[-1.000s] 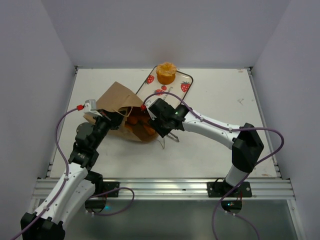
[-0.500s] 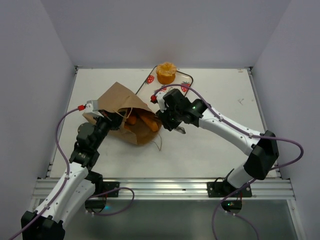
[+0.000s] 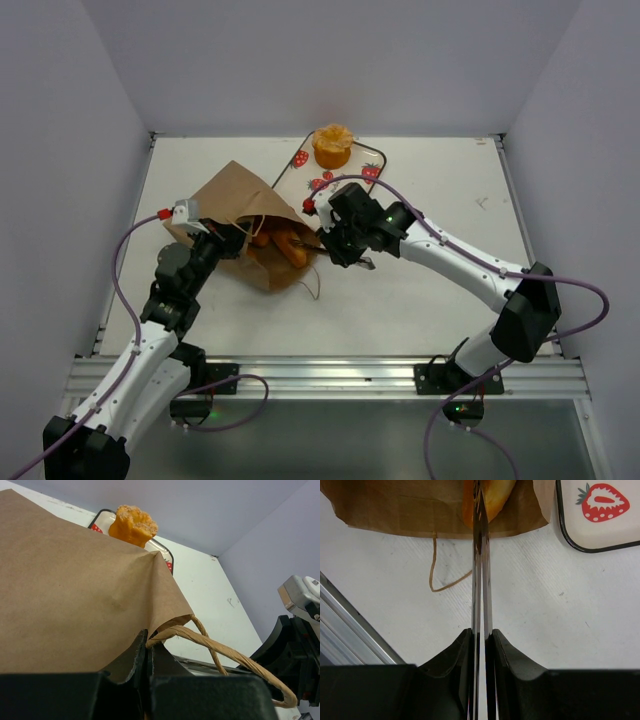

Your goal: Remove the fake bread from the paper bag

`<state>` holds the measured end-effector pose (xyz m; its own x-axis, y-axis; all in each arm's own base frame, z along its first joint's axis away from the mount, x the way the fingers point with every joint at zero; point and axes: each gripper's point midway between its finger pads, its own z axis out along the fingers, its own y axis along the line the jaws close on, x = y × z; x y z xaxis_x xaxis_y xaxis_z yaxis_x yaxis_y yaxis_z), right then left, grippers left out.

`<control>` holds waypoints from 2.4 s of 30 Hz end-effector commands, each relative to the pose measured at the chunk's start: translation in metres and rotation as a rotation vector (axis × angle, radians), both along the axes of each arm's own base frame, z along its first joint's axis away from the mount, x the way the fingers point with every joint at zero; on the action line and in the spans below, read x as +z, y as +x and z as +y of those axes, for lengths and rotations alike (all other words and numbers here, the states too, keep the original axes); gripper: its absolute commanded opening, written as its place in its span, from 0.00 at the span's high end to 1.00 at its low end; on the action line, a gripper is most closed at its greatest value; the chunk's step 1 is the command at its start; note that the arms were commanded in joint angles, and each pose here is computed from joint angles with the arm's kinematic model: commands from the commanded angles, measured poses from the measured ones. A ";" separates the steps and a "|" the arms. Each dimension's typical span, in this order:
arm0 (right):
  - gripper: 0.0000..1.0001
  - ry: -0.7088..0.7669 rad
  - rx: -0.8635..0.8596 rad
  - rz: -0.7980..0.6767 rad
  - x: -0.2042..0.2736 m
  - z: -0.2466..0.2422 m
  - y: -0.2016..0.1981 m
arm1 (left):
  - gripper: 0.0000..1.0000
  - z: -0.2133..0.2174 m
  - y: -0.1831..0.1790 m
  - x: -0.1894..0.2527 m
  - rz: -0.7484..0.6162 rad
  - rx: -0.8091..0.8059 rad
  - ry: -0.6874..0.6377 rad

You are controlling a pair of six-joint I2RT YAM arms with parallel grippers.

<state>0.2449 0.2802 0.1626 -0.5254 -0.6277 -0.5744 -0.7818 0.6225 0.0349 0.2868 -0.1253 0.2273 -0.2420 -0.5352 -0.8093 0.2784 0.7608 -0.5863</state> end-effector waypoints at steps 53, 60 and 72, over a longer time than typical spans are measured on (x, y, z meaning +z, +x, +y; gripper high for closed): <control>1.00 -0.073 -0.003 -0.118 0.006 0.017 0.028 | 1.00 -0.009 0.003 0.024 -0.009 -0.024 -0.144; 1.00 -0.012 0.056 -0.134 0.042 -0.009 0.013 | 1.00 0.005 0.015 0.022 -0.013 0.056 -0.057; 1.00 -0.065 0.170 -0.133 0.049 -0.068 -0.023 | 1.00 0.018 0.033 0.044 -0.046 0.136 0.029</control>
